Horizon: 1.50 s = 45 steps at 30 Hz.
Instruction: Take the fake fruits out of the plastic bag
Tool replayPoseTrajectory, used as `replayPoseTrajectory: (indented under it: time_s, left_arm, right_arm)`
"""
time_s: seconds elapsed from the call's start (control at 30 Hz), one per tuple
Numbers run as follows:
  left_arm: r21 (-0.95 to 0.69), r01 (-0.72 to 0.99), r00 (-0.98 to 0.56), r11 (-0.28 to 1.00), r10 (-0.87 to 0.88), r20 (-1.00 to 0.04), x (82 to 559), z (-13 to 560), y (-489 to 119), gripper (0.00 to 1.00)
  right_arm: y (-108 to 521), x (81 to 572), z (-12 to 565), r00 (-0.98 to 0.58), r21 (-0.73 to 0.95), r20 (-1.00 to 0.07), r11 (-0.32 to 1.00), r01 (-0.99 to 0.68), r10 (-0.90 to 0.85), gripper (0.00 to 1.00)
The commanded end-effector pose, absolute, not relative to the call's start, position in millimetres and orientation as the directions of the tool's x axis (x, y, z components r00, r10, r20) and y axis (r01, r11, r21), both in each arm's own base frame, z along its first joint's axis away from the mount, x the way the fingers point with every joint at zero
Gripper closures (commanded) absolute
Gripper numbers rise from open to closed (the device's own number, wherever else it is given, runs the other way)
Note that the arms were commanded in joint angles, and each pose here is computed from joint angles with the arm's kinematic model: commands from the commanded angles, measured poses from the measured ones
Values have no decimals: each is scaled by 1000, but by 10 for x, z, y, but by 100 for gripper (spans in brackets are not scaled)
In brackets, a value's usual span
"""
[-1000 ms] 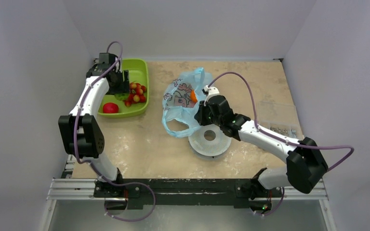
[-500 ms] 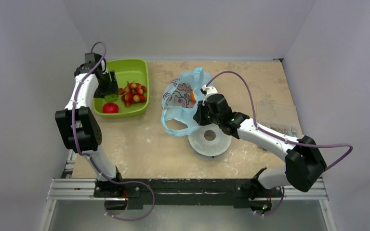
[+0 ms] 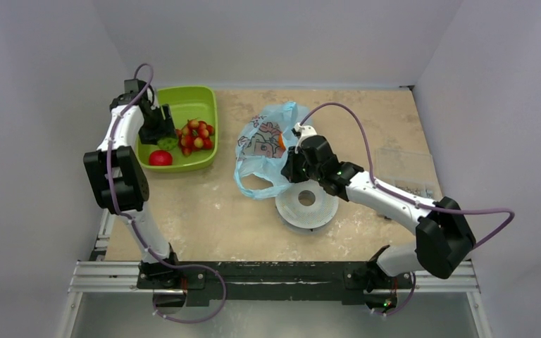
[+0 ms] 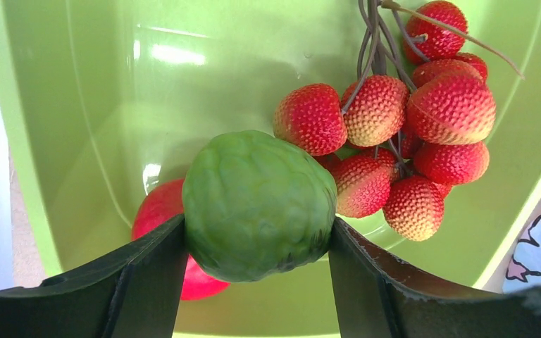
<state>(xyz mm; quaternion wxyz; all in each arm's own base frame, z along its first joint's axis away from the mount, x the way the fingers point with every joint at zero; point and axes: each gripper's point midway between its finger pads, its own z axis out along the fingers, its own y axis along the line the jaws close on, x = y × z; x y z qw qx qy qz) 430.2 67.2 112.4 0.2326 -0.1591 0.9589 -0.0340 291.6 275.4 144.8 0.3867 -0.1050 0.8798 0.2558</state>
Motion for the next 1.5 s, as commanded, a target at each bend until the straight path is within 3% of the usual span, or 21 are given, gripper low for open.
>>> replayPoseTrajectory:
  time_s: [0.0,0.13,0.5,0.87,1.2,1.47]
  left_arm:
    - [-131,-325,-866,937,-350,-358,4205,960,741,56]
    - [-141,-329,-870,934,-358,-340,4188,918,729,45]
    - [-173,-324,-860,930,-366,-356,4180,1040,725,38]
    - [-217,-276,-788,936,-350,-506,4136,1637,692,34]
    - [-245,-244,-765,938,-342,-545,4107,1816,622,36]
    - [-360,-72,-629,930,-323,-707,4025,2352,280,36]
  right_arm:
    - [2880,2966,1637,-667,403,-744,821,-405,36,100]
    - [2902,2974,1644,-668,405,-743,818,-408,34,100]
    - [2922,2991,1655,-665,405,-746,816,-413,33,100]
    - [2954,3005,1659,-653,400,-757,806,-437,22,100]
    - [3022,3089,1784,-629,417,-775,795,-441,58,100]
    - [3058,3204,1902,-570,366,-821,794,-486,30,100]
